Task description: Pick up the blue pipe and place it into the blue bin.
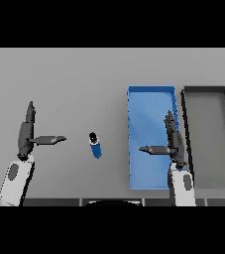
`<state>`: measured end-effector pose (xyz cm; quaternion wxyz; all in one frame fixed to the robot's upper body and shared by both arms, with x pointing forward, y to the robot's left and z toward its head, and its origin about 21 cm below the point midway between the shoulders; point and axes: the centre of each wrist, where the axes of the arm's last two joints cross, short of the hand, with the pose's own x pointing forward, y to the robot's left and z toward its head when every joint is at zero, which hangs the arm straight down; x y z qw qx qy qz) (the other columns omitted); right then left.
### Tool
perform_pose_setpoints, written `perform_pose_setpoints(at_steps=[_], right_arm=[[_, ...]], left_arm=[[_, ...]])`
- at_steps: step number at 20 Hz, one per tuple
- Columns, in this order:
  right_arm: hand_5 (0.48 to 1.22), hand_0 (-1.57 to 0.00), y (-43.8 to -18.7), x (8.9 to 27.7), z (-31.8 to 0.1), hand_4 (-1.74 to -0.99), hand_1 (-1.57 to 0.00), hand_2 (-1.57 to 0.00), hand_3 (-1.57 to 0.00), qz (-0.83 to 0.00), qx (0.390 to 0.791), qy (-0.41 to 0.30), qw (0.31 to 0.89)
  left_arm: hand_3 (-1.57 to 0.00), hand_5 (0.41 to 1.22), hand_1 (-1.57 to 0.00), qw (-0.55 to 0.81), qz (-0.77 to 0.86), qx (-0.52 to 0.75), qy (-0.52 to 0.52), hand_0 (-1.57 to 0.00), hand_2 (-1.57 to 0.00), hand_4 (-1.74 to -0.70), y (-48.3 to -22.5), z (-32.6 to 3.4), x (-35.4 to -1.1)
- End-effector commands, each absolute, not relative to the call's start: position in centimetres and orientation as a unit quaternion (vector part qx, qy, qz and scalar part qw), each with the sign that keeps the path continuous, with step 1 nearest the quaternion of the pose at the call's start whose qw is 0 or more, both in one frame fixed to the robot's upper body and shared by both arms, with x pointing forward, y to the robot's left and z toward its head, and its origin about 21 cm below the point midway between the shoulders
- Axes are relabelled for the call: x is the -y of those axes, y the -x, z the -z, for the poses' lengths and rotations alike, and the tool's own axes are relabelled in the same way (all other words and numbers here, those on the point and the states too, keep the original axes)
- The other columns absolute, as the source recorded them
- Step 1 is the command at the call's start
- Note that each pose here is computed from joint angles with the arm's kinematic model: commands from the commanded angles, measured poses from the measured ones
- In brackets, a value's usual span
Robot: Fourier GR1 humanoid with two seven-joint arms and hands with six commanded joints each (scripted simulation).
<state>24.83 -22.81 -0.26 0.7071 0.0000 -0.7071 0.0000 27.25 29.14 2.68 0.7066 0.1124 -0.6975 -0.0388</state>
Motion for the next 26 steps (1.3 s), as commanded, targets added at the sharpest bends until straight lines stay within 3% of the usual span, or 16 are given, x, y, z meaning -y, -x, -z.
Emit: perform_pose_setpoints(at_steps=[1, 6, 7, 8, 14, 18, 26], right_arm=[[0.629, 0.00, -24.9, 22.8, 0.2, -1.205, 0.00, 0.00, 0.00, 0.000, 0.707, 0.000, 0.707], [0.629, 0.00, -25.1, 22.7, 0.1, -1.205, 0.00, 0.00, 0.00, 0.002, 0.708, -0.001, 0.706], [0.629, 0.00, -24.4, 24.4, -0.5, -1.205, 0.00, 0.00, 0.00, -0.059, 0.734, 0.041, 0.675], [0.628, 0.00, -23.7, 24.7, -0.6, -1.201, 0.00, 0.00, 0.00, -0.097, 0.747, 0.060, 0.656], [0.625, 0.00, -22.3, 24.4, -1.4, -1.203, 0.00, 0.00, 0.00, -0.143, 0.743, 0.076, 0.649], [0.617, 0.00, -22.8, 24.8, -1.4, -1.180, 0.00, 0.00, 0.00, -0.150, 0.740, 0.077, 0.652], [0.619, 0.00, -22.5, 24.2, -1.4, -1.189, 0.00, 0.00, 0.00, -0.152, 0.740, 0.069, 0.651]], left_arm=[[0.00, 0.593, 0.00, 0.705, 0.038, 0.699, -0.112, 0.00, 0.00, -0.97, -27.3, -2.7, -29.1], [0.00, 0.593, 0.00, 0.704, 0.038, 0.700, -0.115, 0.00, 0.00, -0.97, -27.6, -2.8, -29.5], [0.00, 0.593, 0.00, 0.698, 0.103, 0.702, -0.099, 0.00, 0.00, -0.97, -26.9, -2.3, -30.7], [0.00, 0.592, 0.00, 0.693, 0.146, 0.700, -0.090, 0.00, 0.00, -0.96, -26.2, -2.1, -31.9], [0.00, 0.593, 0.00, 0.681, 0.210, 0.700, -0.045, 0.00, 0.00, -0.96, -25.8, -2.3, -33.0], [0.00, 0.561, 0.00, 0.681, 0.267, 0.682, 0.002, 0.00, 0.00, -1.01, -24.7, -2.8, -32.9], [0.00, 0.464, 0.00, 0.686, 0.354, 0.630, 0.088, 0.00, 0.00, -1.14, -22.7, -1.7, -26.7]])
